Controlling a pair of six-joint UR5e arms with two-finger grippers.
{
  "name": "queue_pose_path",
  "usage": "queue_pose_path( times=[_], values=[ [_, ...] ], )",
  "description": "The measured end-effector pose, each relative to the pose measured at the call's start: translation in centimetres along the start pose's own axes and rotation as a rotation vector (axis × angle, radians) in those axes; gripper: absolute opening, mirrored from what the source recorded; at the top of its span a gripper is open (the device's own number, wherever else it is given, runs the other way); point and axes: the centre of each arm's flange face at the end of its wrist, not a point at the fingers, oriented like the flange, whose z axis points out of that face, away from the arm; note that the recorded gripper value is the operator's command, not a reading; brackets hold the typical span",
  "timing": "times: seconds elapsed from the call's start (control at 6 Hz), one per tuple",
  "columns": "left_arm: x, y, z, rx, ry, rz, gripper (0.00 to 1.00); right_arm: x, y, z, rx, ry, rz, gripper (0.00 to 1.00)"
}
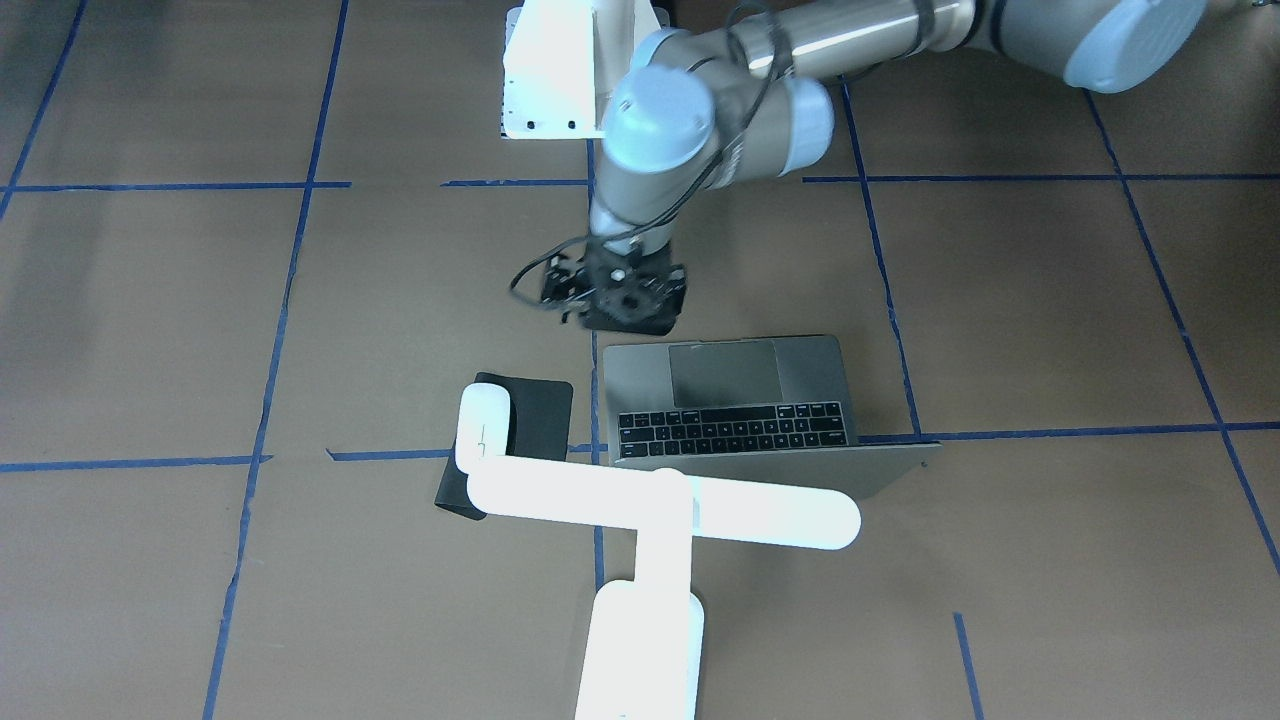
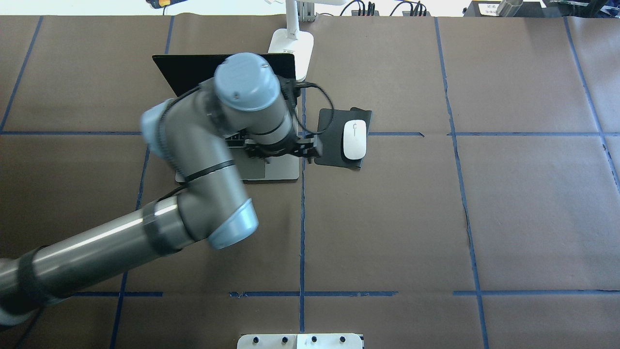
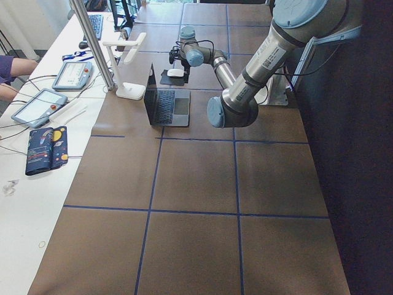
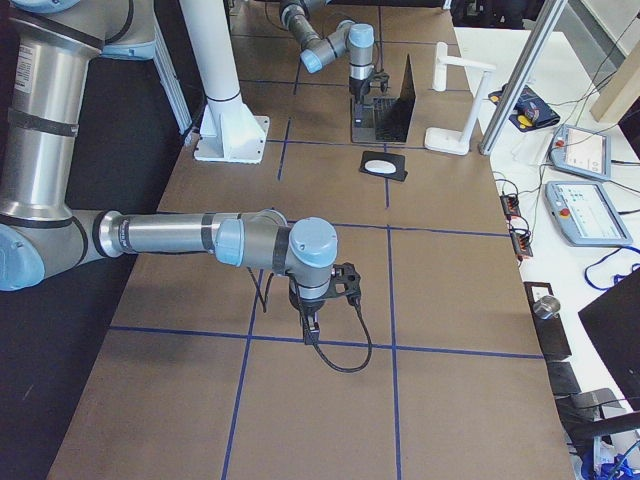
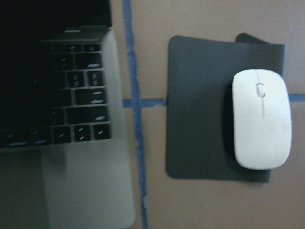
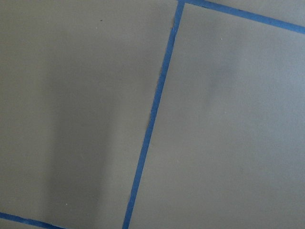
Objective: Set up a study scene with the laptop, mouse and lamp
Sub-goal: 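Open the left gripper and withdraw the left arm from the mouse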
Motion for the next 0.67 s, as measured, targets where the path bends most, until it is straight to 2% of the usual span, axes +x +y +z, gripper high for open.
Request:
queue_pose_path(
  times=[0.33, 0.67],
  values=[
    [-12.1, 4.6, -5.8, 0.01, -0.064, 0.185, 1.0, 0.0, 0.1, 0.1, -0.003, -0.001, 0.004, 1.0],
    [-28.0, 3.7, -11.0, -0.037, -0.132, 0.319, 1.0, 0.2, 0.3, 0.4, -0.01, -0.002, 0.016, 1.0]
  ],
)
